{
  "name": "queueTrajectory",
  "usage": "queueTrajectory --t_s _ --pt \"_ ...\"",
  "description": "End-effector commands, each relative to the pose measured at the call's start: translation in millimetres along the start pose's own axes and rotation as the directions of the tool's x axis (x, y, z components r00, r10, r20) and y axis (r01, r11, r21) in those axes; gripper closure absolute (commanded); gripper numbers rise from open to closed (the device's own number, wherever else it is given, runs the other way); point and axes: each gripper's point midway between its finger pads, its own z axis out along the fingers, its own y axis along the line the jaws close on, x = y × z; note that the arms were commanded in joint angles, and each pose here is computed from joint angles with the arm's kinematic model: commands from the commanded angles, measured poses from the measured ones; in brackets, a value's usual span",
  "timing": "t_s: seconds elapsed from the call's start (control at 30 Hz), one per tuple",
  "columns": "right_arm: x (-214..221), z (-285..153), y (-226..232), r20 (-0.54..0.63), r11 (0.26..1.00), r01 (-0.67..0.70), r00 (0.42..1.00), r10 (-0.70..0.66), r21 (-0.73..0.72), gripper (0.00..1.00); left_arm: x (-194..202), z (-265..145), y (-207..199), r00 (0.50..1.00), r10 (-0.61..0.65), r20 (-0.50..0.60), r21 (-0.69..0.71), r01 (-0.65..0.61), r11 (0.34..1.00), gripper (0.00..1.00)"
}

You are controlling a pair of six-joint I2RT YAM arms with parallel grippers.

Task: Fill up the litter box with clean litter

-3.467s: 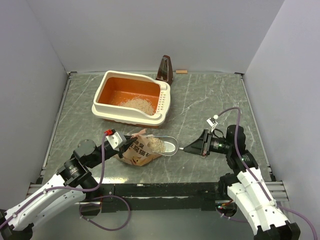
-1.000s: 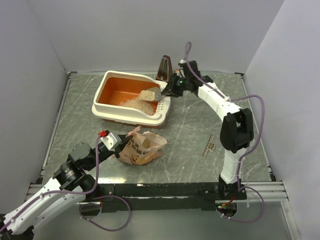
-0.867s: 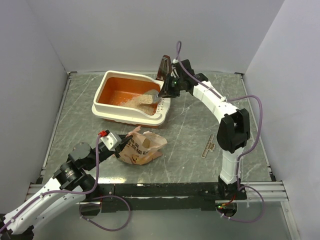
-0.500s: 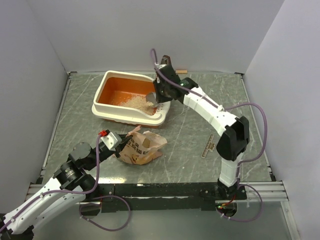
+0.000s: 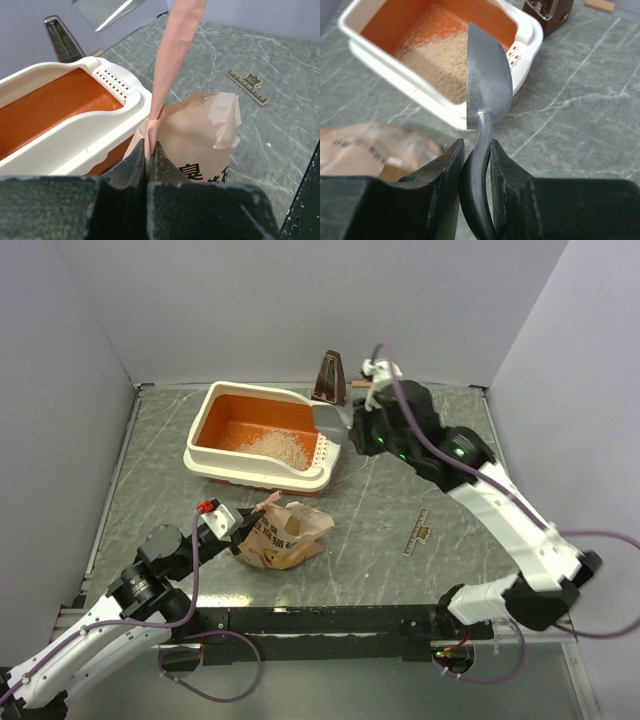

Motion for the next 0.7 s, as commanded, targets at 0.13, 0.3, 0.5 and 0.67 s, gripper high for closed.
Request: queueTrajectory --t_s 0.13,0.3,0.5,0.67 --pt "49.3 -79.0 16.5 -0.116 0.974 -0.042 0.993 0.016 -0.221 1.00 -51.9 -1.1 8.1 0.984 0.020 0.176 -0.032 -0.015 0.999 0.99" --pt "87.9 -93.4 32.7 -0.201 0.935 -0.080 0.980 0.009 -0.347 1.00 -53.4 -2.4 8.5 0.983 0.021 0.183 -0.034 -0.015 0.999 0.99" --pt "96.1 -113.1 39.1 -0.163 0.901 -0.080 0.987 0.011 -0.426 1.00 -51.5 -0.7 7.8 0.985 0.020 0.173 -0.030 -0.015 0.999 0.99" --pt "85.7 -125.1 37.0 -0.104 0.900 -0.069 0.994 0.026 -0.431 1.00 -50.4 -0.3 7.5 0.985 0.021 0.169 -0.028 -0.016 0.999 0.99"
